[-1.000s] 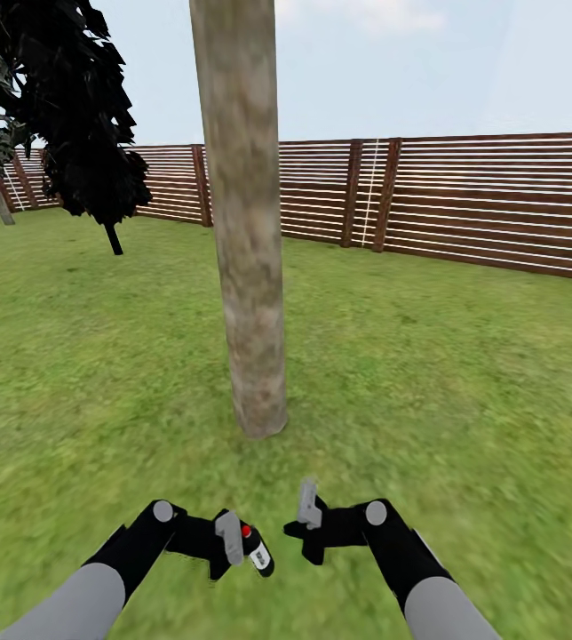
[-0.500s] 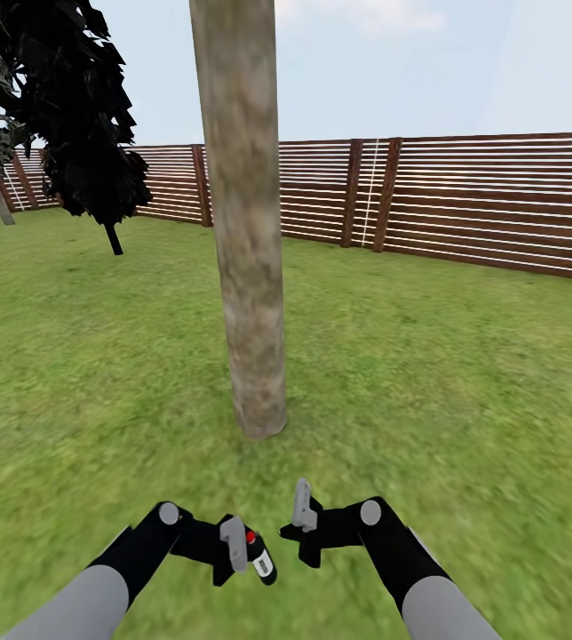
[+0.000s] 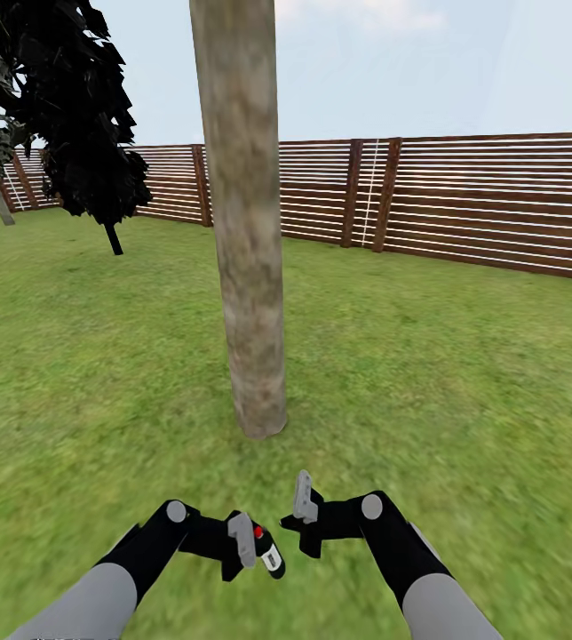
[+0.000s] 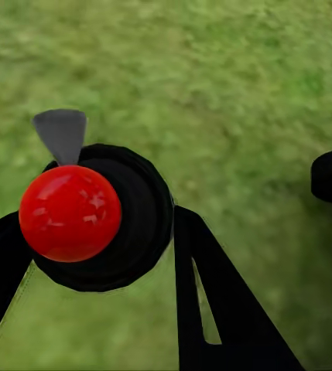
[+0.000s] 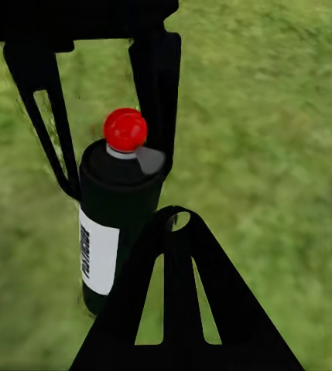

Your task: In the garden, pick up the pesticide atomizer on the floor and spray pesticide onto both trees until each tree trunk is fully covered.

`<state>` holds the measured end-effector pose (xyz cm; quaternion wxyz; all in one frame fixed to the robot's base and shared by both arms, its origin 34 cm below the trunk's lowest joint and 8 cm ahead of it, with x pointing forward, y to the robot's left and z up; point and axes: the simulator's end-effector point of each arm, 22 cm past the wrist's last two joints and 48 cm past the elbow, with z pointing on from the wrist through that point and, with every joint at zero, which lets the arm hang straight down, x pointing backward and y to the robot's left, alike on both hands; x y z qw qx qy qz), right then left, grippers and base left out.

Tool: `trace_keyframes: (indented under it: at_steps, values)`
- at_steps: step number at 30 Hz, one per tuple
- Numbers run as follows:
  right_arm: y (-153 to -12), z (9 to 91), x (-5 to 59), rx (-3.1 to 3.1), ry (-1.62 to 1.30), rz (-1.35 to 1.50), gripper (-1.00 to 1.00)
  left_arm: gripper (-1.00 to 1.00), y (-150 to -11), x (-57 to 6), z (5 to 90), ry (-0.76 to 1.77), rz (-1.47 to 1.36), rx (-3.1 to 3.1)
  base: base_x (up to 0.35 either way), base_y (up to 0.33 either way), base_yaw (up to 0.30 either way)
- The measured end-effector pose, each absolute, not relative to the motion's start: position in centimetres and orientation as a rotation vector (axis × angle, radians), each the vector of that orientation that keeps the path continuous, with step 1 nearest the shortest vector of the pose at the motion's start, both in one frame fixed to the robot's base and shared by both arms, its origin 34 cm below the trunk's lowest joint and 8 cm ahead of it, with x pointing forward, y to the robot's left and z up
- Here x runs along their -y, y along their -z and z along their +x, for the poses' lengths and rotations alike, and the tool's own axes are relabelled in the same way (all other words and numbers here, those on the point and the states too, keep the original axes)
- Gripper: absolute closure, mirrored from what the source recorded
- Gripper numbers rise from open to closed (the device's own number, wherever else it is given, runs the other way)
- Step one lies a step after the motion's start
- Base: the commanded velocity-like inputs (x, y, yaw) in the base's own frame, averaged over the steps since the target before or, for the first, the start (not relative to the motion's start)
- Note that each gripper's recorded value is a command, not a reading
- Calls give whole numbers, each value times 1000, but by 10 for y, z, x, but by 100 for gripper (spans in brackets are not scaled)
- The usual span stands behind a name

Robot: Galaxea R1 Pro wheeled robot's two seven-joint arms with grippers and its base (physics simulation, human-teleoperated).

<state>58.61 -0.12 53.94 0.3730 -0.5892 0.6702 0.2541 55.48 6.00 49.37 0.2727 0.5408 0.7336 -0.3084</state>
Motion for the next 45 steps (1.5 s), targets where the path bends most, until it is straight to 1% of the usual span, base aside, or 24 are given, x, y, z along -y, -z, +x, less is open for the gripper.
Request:
trace_keyframes:
  at_steps: [4, 17, 36, 41, 43, 45]
  values:
    - [-539, 586, 1, -1717, -651, -1509, 100, 100, -493, -59, 565, 779, 1423, -1978, 0, 0, 0]
    - [-539, 586, 1, -1717, -651, -1509, 100, 100, -497, -35, 561, 809, 1424, -1951, 0, 0, 0]
    - [-539, 586, 1, -1717, -651, -1509, 100, 100, -503, -22, 561, 827, 1419, -1931, 0, 0, 0]
    - [-539, 586, 1, -1717, -651, -1510, 100, 100, -500, -32, 563, 811, 1420, -1946, 0, 0, 0]
    - [-539, 585, 1, -1718, -653, -1510, 100, 100, -494, -51, 566, 782, 1423, -1970, 0, 0, 0]
    - [-539, 585, 1, -1718, -653, -1510, 100, 100, -487, -83, 569, 737, 1423, -2010, 0, 0, 0]
